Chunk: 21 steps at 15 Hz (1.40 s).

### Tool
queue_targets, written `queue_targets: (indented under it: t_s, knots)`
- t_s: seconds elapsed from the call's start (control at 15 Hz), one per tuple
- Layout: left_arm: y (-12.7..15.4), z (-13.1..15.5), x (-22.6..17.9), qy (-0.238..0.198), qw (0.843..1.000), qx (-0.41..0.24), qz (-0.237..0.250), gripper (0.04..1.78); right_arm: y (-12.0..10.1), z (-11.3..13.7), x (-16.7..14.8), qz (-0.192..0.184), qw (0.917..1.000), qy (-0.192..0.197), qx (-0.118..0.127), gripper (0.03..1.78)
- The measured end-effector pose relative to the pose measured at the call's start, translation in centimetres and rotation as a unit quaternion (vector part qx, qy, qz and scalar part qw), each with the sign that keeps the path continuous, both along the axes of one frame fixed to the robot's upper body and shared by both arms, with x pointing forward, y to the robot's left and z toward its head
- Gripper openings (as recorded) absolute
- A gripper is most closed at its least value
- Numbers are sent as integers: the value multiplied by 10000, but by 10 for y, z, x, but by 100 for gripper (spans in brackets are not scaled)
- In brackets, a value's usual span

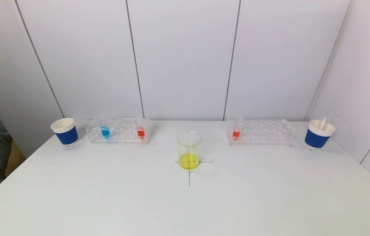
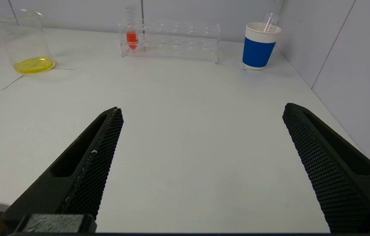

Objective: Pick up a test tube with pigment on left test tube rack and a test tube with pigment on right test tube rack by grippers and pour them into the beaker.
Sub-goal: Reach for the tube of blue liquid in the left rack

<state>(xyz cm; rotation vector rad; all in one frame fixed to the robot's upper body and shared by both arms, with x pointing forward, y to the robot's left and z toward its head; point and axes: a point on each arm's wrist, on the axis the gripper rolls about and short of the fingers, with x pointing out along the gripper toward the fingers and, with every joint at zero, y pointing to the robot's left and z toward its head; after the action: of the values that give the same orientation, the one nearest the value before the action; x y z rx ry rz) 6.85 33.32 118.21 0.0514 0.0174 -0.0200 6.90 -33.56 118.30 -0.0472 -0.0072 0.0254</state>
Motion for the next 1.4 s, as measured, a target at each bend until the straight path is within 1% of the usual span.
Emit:
queue_targets:
  t_s: [0.13, 0.2, 0.33, 0.53, 0.67, 0.87, 1.0, 1.13, 1.27, 1.4]
  knots:
    - [0, 7, -3, 12, 10000, 30, -72, 176, 0, 0, 0, 0, 10000, 0, 2, 177]
    - [0, 15, -6, -15, 10000, 27, -82, 176, 0, 0, 0, -1, 10000, -2, 0, 177]
    - [0, 36, -9, -65, 9999, 27, -83, 176, 0, 0, 0, 0, 10000, -2, 0, 177]
    - [0, 75, -5, -102, 9999, 36, -82, 176, 0, 0, 0, 0, 10000, -2, 0, 177]
    - [0, 104, 6, -120, 9999, 83, -64, 176, 0, 0, 0, 0, 10000, 0, 0, 177]
    - [1, 139, 36, -128, 9986, 472, 176, 176, 0, 0, 0, 0, 10000, -2, 0, 177]
    - [2, 152, 59, -79, 9970, 678, 377, 176, 0, 0, 0, 0, 10000, 0, 2, 177]
    - [2, 159, 81, 64, 9954, 769, 573, 176, 0, 0, 0, 0, 10000, 0, 0, 177]
    - [3, 159, 101, 280, 9950, 745, 604, 176, 0, 0, 0, -1, 10000, 0, 2, 177]
    - [2, 160, 120, 343, 9960, 615, 543, 176, 0, 0, 0, 0, 10000, -2, 2, 177]
